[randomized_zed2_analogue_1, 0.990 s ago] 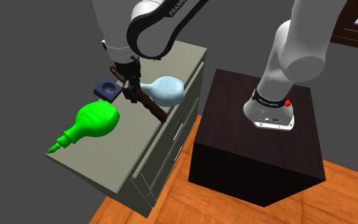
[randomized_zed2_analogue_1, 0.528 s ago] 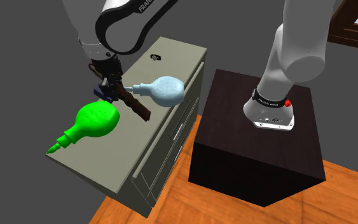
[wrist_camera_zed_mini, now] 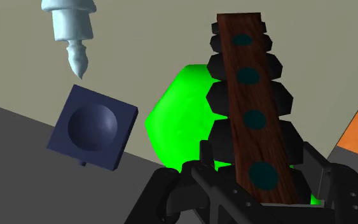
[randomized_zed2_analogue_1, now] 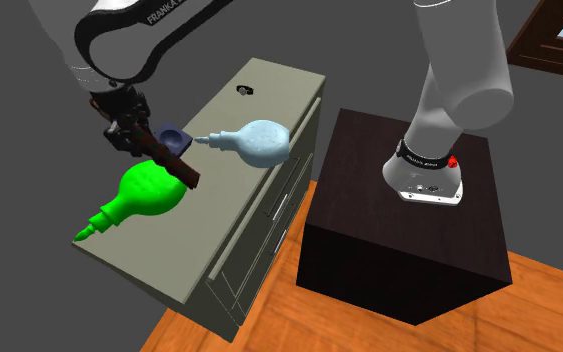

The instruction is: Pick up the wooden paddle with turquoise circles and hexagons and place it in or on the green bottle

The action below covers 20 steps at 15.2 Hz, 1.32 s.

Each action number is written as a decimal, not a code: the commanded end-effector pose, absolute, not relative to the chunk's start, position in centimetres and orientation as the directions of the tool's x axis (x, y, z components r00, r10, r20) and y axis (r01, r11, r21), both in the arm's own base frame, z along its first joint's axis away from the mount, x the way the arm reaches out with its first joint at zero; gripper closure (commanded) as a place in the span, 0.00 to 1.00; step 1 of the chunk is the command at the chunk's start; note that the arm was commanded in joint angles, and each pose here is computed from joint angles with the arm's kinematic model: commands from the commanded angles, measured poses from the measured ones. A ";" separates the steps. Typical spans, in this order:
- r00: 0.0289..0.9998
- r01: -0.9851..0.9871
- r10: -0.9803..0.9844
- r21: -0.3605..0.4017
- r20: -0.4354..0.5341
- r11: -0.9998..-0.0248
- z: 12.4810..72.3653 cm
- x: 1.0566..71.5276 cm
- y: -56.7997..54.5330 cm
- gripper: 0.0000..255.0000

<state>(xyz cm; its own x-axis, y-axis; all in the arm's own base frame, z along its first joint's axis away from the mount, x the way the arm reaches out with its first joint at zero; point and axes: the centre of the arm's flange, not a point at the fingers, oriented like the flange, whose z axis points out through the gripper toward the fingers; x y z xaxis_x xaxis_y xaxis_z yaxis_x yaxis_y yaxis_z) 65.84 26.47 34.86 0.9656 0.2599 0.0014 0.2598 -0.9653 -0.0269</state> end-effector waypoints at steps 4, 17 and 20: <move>0.966 0.259 0.259 -0.026 0.001 -0.966 35.2 72.4 28.0 1.00; 0.966 0.259 0.259 -0.026 0.001 -0.966 28.9 74.0 28.5 1.00; 0.966 0.259 0.259 -0.026 0.001 -0.966 27.5 74.0 28.5 1.00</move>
